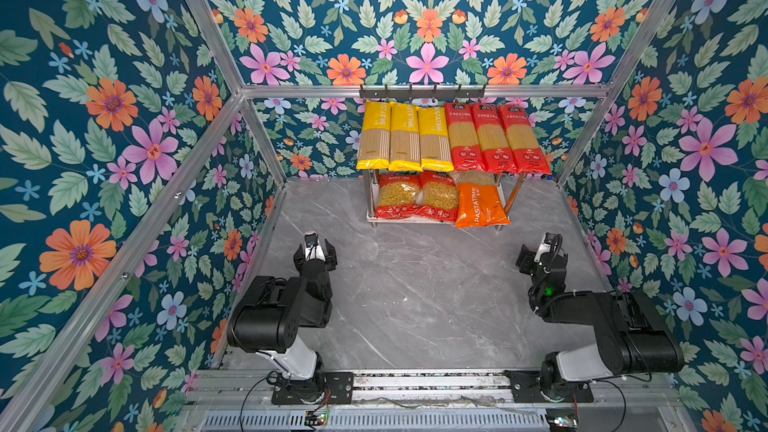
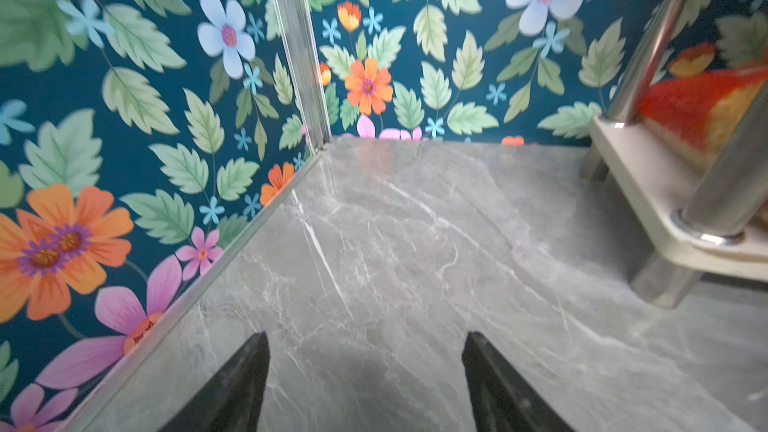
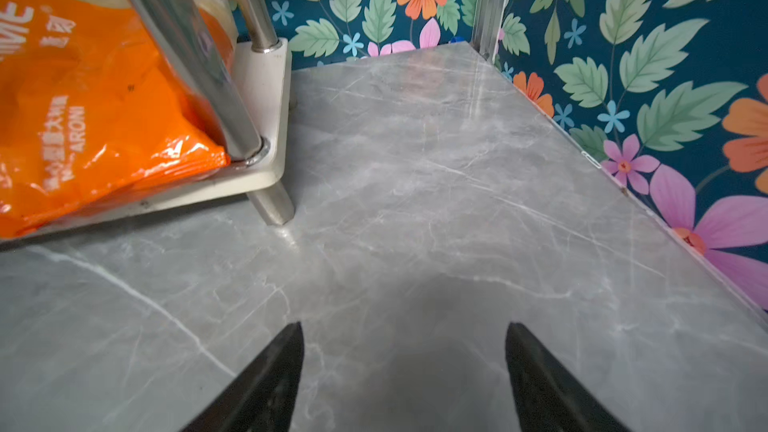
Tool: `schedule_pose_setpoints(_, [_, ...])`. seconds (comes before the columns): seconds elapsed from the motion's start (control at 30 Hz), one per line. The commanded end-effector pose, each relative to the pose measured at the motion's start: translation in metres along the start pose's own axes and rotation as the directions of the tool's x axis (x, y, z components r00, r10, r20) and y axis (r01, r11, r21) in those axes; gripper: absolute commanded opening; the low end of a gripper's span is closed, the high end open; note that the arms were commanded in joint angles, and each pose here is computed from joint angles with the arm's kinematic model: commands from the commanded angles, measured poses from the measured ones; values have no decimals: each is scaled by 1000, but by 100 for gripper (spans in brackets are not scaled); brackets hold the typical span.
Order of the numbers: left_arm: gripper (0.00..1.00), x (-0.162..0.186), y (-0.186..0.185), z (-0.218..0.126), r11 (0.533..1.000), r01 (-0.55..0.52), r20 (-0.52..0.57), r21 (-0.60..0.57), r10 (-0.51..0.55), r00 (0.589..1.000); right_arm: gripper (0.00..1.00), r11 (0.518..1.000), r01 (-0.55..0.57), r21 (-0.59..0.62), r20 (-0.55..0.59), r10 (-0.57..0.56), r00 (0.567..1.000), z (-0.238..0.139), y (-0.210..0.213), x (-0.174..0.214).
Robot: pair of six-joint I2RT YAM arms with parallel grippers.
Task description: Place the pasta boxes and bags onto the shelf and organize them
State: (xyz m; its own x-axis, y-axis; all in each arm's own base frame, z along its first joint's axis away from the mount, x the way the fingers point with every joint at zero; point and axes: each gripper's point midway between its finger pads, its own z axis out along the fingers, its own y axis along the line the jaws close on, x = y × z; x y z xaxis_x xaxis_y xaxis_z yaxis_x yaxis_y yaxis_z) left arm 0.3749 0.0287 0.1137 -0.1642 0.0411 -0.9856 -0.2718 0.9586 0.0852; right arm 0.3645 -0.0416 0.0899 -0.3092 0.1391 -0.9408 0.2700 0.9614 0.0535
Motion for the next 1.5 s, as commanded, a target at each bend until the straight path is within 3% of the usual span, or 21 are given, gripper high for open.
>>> schedule_pose_setpoints(0.0, [76, -5, -2, 4, 999, 35, 22, 16, -35, 999, 83, 1000, 1, -27, 62, 1, 998, 0, 5, -14])
schedule_pose_setpoints(0.03, [77, -2, -2, 4, 999, 34, 1, 16, -34, 999, 86, 1000, 4, -27, 59, -2, 998, 1, 5, -13])
schedule_pose_setpoints(0.07, [77, -1, -2, 5, 999, 35, -14, 14, -35, 999, 96, 1000, -4, -23, 32, 5, 999, 0, 4, -9])
schedule_pose_setpoints(0.17, [77, -2, -1, 5, 999, 37, -5, 11, -37, 999, 99, 1000, 2, -27, 61, -1, 998, 0, 5, -14])
schedule_pose_setpoints(0.2, [81, -1, -1, 5, 999, 37, -10, 12, -37, 999, 99, 1000, 1, -28, 48, 1, 999, 0, 5, -12])
schedule_pose_setpoints(0.27, [99, -2, -1, 5, 999, 37, -2, 12, -37, 999, 99, 1000, -7, -27, 42, 8, 999, 0, 6, -11])
schedule_pose_setpoints(1.47, [100, -2, 2, 5, 999, 42, -3, -3, -42, 999, 99, 1000, 1, -29, 50, 0, 999, 0, 6, -12])
